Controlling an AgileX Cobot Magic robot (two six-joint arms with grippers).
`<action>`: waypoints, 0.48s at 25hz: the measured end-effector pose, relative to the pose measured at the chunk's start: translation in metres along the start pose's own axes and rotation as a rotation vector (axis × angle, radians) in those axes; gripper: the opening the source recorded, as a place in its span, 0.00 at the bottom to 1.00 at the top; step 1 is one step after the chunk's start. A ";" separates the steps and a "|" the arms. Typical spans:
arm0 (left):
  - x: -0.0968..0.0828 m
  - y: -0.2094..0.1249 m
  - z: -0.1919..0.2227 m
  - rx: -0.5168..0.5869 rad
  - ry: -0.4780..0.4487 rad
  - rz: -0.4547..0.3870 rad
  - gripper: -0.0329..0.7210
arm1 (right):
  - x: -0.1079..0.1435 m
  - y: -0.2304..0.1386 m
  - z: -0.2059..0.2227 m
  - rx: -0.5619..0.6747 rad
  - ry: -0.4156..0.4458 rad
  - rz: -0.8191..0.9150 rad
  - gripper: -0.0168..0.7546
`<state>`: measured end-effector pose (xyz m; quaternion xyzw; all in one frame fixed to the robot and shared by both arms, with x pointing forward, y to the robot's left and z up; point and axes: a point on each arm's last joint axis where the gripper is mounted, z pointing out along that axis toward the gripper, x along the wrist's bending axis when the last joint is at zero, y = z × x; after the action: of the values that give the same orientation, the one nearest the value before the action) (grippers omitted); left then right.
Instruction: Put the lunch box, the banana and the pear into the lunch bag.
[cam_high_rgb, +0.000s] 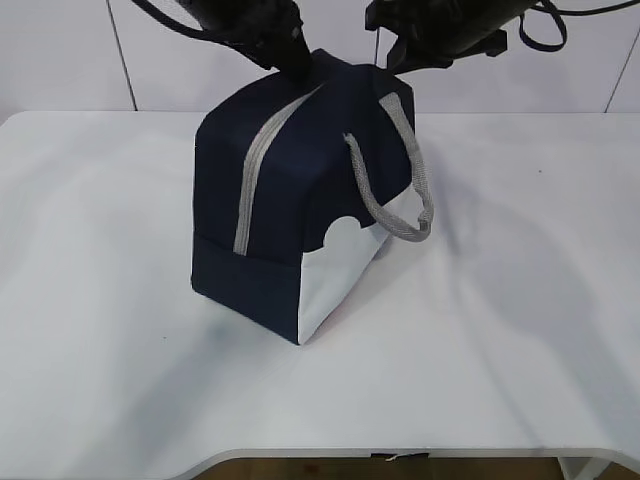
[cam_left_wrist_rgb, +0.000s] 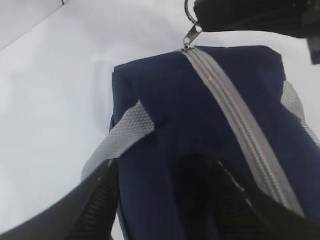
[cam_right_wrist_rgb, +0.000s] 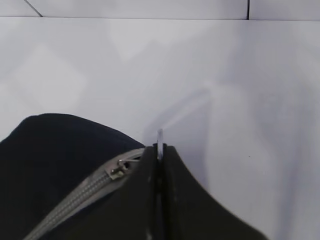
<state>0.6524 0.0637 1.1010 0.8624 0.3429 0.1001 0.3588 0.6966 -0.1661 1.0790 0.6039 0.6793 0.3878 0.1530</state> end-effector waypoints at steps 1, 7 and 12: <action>0.001 -0.001 0.004 -0.002 -0.002 -0.006 0.62 | 0.000 0.000 0.000 0.000 0.000 0.000 0.03; 0.002 -0.004 0.017 0.003 -0.039 -0.043 0.52 | 0.000 0.000 0.000 0.000 0.000 0.000 0.03; 0.001 -0.010 0.024 0.040 -0.065 -0.056 0.32 | 0.000 0.000 0.000 0.000 0.000 0.000 0.03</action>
<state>0.6583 0.0560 1.0769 0.8623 0.3567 0.0551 0.3552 0.6966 -0.1661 1.0790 0.6039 0.6793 0.3878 0.1530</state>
